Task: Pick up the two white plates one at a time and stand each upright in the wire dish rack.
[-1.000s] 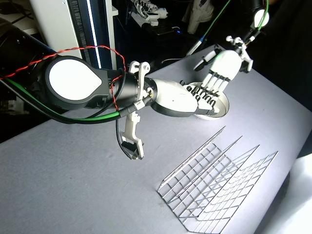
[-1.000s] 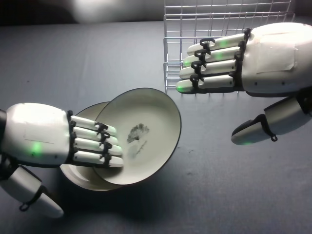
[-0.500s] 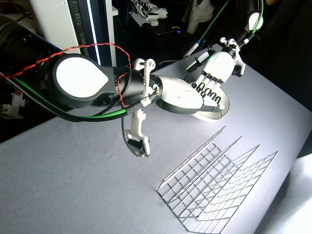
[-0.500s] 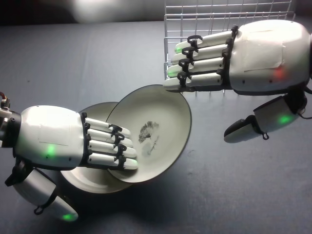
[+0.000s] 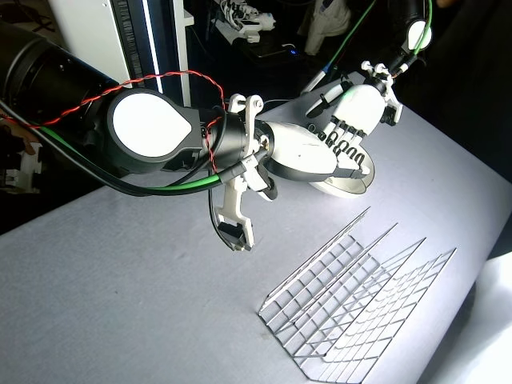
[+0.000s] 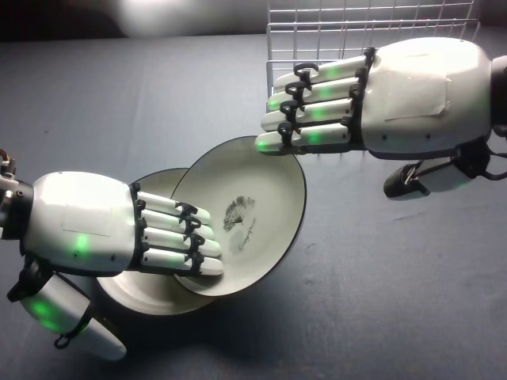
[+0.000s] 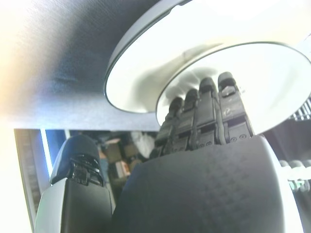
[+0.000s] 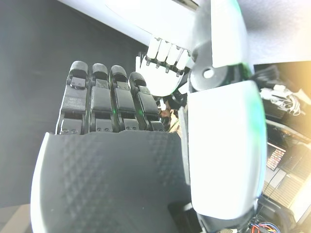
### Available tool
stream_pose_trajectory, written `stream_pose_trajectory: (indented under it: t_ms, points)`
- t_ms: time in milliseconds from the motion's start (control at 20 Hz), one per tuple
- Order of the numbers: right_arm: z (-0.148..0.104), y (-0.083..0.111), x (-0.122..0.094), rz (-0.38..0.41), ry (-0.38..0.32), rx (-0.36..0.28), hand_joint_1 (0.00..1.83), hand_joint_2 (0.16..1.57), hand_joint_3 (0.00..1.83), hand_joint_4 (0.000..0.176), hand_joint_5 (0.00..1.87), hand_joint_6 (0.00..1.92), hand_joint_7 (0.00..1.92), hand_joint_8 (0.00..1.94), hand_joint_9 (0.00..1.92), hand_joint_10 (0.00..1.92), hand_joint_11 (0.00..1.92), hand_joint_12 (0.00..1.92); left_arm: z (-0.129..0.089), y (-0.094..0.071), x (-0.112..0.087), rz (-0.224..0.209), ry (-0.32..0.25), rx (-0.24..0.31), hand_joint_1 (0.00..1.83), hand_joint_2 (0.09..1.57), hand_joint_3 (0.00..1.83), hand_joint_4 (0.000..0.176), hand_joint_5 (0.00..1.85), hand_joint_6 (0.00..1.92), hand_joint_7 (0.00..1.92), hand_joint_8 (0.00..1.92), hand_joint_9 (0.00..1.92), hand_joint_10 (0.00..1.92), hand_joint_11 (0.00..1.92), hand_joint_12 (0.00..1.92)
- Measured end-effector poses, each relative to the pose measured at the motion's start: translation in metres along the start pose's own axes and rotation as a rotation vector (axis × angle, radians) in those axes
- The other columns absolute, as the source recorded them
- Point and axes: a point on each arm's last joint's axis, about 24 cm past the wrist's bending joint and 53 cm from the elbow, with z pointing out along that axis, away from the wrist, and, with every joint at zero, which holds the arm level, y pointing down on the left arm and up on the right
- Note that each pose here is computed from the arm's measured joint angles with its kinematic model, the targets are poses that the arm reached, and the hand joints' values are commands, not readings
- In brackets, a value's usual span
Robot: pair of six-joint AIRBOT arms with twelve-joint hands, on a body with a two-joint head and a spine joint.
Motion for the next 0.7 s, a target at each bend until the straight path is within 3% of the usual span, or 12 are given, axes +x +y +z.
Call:
stream_pose_trajectory:
  t_ms: [100,300,500,700]
  points:
    - [0.003,0.003,0.001,0.004,0.001,-0.008,1.28,0.97,0.01,0.000,0.03,0.00,0.00,0.00,0.00,0.00,0.00,0.34,0.000,0.000,0.000,-0.003,0.000,0.000,0.00,1.16,0.00,0.000,0.00,0.00,0.00,0.00,0.00,0.00,0.00,0.00]
    - [0.016,0.011,0.006,0.015,0.008,-0.024,1.33,0.96,0.00,0.000,0.09,0.01,0.05,0.01,0.06,0.01,0.00,0.57,0.000,0.000,0.000,-0.006,-0.003,0.000,0.00,1.16,0.00,0.000,0.00,0.00,0.00,0.00,0.00,0.00,0.00,0.00]
    - [0.029,0.022,0.019,0.047,0.026,-0.048,1.32,1.02,0.01,0.000,0.06,0.00,0.01,0.00,0.05,0.00,0.00,0.60,-0.001,0.001,-0.001,-0.009,-0.006,0.000,0.00,1.16,0.00,0.000,0.00,0.00,0.00,0.00,0.00,0.00,0.00,0.00]
    - [0.038,0.021,0.037,0.093,0.052,-0.031,1.35,1.02,0.00,0.000,0.10,0.01,0.04,0.01,0.06,0.01,0.00,0.59,-0.001,0.002,-0.001,-0.012,-0.005,0.003,0.00,1.16,0.00,0.000,0.00,0.00,0.00,0.00,0.00,0.00,0.00,0.00]
